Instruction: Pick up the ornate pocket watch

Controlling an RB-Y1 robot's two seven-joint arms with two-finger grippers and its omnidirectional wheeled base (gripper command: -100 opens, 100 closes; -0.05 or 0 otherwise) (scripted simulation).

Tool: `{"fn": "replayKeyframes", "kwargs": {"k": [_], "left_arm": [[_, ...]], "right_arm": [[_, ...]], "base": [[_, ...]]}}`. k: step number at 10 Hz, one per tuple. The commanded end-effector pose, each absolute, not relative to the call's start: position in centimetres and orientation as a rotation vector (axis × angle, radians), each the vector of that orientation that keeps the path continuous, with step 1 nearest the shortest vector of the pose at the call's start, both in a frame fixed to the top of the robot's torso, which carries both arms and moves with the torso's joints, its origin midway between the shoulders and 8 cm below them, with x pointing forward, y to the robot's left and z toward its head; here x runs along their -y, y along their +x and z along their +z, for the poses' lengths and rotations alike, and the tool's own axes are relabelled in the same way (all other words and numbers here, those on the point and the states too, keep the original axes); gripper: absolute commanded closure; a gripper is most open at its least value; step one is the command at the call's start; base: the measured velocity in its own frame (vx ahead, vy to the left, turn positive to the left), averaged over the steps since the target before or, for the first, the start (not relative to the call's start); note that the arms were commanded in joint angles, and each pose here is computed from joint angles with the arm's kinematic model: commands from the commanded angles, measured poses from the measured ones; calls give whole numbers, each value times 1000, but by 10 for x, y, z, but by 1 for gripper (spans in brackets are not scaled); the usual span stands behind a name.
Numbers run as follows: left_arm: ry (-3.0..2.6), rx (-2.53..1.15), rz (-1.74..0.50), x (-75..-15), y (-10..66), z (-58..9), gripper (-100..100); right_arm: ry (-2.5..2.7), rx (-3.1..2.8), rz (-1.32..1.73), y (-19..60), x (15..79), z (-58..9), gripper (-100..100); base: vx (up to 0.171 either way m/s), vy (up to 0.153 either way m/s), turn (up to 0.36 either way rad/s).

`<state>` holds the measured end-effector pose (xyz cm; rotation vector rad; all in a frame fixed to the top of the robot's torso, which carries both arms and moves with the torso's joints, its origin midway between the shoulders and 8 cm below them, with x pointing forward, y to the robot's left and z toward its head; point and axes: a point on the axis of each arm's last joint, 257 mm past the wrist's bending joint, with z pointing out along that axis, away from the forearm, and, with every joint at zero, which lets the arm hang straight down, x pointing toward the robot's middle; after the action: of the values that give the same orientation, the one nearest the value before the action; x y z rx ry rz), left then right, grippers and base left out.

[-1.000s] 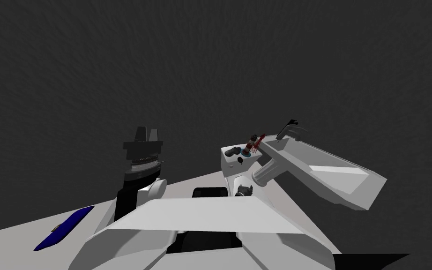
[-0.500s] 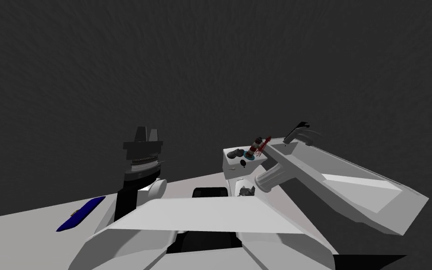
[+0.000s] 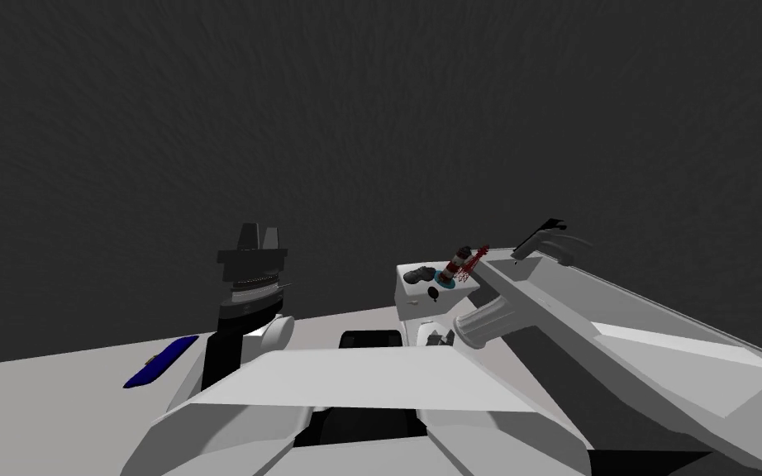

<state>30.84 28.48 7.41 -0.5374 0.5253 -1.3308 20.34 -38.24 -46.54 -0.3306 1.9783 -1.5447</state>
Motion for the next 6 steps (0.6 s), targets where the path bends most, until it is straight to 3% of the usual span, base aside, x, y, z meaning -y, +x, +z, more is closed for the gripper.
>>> {"fn": "replayKeyframes", "kwargs": {"k": [1, 6], "left_arm": [[-537, -525, -1331, -285, 308, 74, 0], [-537, -525, -1331, -285, 308, 74, 0]], "right_arm": [[-379, -1919, -1600, 200, 383, -456, -100], [-428, -1797, -1708, 192, 384, -432, -100]], "base": [[34, -11, 137], [34, -9, 73]]}}
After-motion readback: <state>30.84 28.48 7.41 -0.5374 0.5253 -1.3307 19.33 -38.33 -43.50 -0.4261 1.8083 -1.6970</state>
